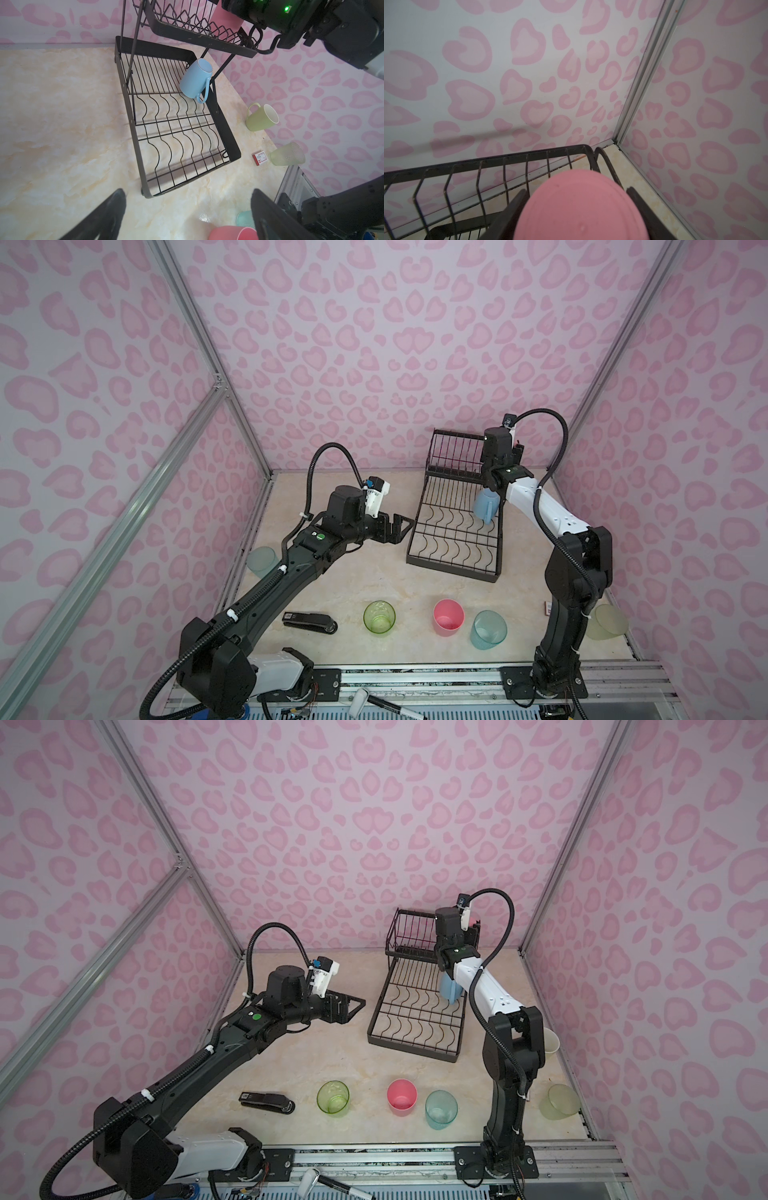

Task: Load cups into a dish rack
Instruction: Place the cup upside down at the dish rack.

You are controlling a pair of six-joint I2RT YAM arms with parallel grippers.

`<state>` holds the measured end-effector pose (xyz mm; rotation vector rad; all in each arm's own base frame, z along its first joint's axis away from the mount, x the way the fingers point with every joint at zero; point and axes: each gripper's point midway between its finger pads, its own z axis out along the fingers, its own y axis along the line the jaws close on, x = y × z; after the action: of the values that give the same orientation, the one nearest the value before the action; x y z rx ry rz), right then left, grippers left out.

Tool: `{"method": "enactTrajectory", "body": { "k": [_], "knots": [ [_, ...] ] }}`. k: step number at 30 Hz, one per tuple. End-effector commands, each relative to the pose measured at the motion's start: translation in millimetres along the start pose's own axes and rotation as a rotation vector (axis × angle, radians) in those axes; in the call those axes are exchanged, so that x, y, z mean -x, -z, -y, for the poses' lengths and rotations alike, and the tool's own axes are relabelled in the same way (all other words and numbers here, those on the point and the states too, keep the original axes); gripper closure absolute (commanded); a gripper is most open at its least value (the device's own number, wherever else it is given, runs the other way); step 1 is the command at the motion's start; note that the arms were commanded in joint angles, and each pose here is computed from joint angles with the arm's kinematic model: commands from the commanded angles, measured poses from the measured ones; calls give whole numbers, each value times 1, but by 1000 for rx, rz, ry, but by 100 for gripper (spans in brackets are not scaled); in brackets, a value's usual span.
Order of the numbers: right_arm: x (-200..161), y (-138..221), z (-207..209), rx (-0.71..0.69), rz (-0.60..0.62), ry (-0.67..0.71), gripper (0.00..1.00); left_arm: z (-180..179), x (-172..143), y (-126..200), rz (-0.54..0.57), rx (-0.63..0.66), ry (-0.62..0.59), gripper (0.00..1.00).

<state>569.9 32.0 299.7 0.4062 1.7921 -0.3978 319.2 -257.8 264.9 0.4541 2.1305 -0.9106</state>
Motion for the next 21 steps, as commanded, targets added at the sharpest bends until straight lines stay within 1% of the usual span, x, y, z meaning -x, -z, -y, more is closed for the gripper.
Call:
{"method": "enactTrajectory", "body": {
  "k": [1, 5, 9, 16, 21],
  "knots": [
    [-2, -3, 4, -33, 29, -24, 44, 4, 6, 0, 24, -20, -14, 5],
    [-7, -2, 5, -35, 30, -30, 41, 5, 6, 1, 25, -21, -14, 4],
    [-5, 1, 8, -35, 34, -38, 33, 5, 7, 2, 29, -23, -15, 4],
    [14, 11, 12, -14, 56, -57, 16, 6, 8, 5, 37, -19, -18, 3],
    [25, 18, 17, -18, 64, -61, 12, 4, 9, 7, 44, -5, -24, 2]
  ]
}}
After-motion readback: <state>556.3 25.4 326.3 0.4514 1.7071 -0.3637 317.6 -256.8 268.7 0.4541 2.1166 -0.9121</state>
